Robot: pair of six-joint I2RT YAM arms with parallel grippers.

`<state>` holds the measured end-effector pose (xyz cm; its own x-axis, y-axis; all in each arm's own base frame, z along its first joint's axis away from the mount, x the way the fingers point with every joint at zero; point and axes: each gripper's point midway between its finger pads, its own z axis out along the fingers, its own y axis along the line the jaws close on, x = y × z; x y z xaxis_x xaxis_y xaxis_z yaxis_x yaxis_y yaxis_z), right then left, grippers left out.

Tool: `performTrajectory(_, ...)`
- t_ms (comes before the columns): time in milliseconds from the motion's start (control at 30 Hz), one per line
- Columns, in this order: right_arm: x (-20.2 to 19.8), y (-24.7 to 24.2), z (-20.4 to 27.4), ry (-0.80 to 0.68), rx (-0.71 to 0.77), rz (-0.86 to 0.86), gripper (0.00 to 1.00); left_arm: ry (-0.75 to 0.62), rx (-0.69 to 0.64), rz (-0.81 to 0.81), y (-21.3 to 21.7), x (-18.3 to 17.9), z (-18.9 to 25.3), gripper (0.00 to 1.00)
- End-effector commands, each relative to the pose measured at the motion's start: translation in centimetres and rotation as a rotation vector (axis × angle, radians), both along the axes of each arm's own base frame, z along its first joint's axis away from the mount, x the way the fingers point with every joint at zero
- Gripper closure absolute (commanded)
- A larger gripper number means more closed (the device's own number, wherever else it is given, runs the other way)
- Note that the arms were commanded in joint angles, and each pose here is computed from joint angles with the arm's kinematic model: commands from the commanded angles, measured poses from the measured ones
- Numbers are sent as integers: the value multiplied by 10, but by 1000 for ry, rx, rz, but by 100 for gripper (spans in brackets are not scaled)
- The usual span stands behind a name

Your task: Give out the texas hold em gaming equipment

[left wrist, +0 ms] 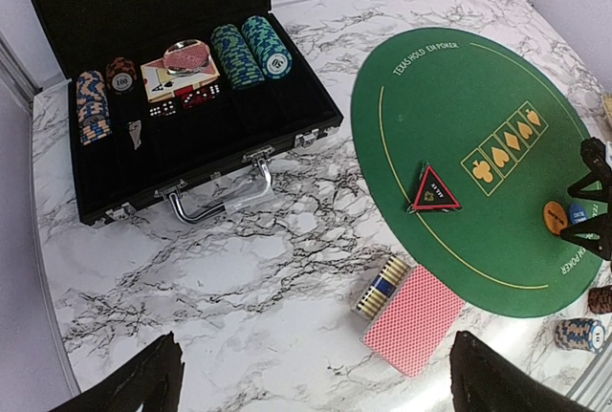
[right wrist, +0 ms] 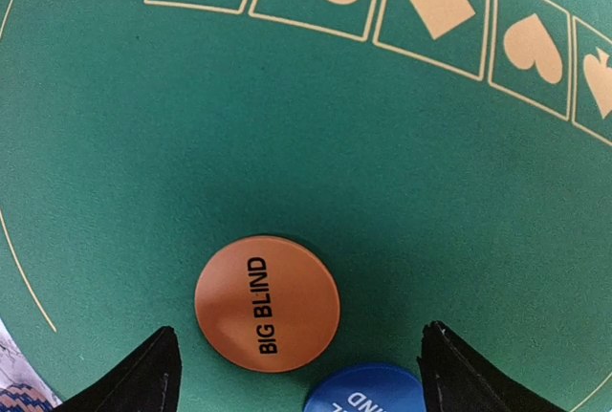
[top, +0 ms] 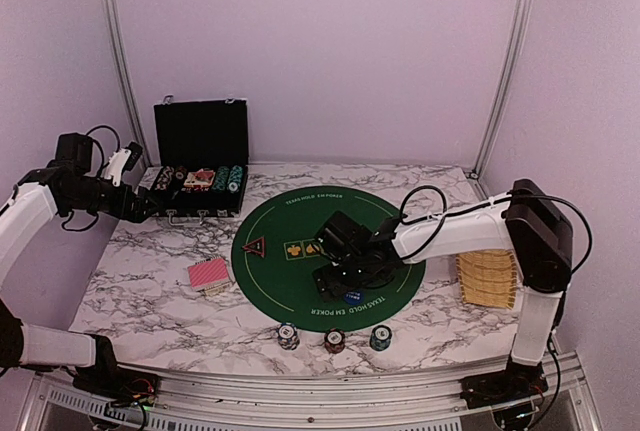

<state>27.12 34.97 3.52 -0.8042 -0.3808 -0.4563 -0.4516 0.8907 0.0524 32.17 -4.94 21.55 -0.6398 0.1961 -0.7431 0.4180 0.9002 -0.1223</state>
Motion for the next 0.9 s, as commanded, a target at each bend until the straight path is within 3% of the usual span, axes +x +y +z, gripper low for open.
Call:
performTrajectory(0,2,13,10,-18,50,5,17,-19,-6,-17,-2,0,14,1)
performTrajectory(300,3,26,4,-5,57,33,29,-25,1,-14,-1,-1,17,1)
performTrajectory(567,-3,30,-4,7,29,57,30,-25,-1,-19,-2,-2,18,1)
performTrajectory(867,1,23,-5,-15,-16,42,42,-23,-2,-22,-2,-2,17,1)
